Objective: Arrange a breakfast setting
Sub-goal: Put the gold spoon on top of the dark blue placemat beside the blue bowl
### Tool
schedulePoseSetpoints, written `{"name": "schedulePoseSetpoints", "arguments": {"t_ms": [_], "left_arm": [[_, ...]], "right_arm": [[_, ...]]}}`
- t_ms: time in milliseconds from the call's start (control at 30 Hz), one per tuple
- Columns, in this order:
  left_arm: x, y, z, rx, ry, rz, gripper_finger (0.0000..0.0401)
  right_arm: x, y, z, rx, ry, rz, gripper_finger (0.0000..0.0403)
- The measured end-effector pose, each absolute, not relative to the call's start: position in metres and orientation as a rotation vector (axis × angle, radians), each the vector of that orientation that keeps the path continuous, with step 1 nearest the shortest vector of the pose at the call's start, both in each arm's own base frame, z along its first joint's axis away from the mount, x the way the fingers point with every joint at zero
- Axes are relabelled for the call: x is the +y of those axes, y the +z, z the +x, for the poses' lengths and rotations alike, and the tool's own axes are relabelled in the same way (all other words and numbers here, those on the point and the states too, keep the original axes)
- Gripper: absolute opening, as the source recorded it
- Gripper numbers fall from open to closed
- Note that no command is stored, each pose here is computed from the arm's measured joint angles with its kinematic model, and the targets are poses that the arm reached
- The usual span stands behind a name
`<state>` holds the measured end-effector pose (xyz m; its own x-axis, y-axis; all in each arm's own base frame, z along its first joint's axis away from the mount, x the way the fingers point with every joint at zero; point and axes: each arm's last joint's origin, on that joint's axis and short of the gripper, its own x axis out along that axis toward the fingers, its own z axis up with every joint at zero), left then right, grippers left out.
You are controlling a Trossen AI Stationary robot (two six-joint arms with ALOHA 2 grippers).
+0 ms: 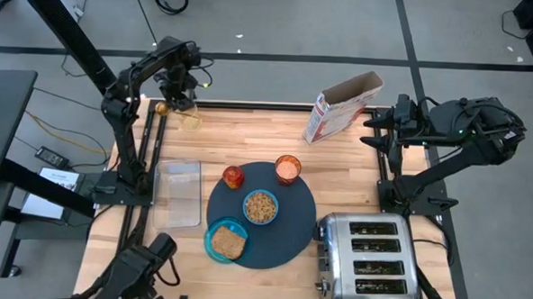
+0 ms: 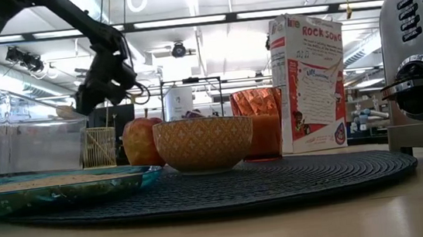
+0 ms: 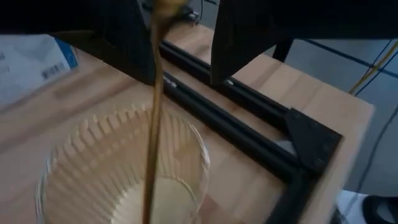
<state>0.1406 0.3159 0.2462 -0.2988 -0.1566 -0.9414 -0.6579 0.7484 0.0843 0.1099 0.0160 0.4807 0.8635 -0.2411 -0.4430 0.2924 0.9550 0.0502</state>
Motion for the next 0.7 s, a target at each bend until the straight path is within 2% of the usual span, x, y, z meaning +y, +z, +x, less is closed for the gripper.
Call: {"name": "schedulePoseSetpoints", "arguments": {"t_ms": [467,700], "left_arm": [[0.295,0.224,0.141,1.908,0.463,-0.679,0.0159],[0.292,0.219,0.141,1.927,0.436,-0.684,0.0131]], "right_arm": [[0.016,0.481,0.110,0.448,-0.281,0.115,0.0210],[0.016,0.481,0.110,0.448,-0.281,0.114,0.0210]]}}
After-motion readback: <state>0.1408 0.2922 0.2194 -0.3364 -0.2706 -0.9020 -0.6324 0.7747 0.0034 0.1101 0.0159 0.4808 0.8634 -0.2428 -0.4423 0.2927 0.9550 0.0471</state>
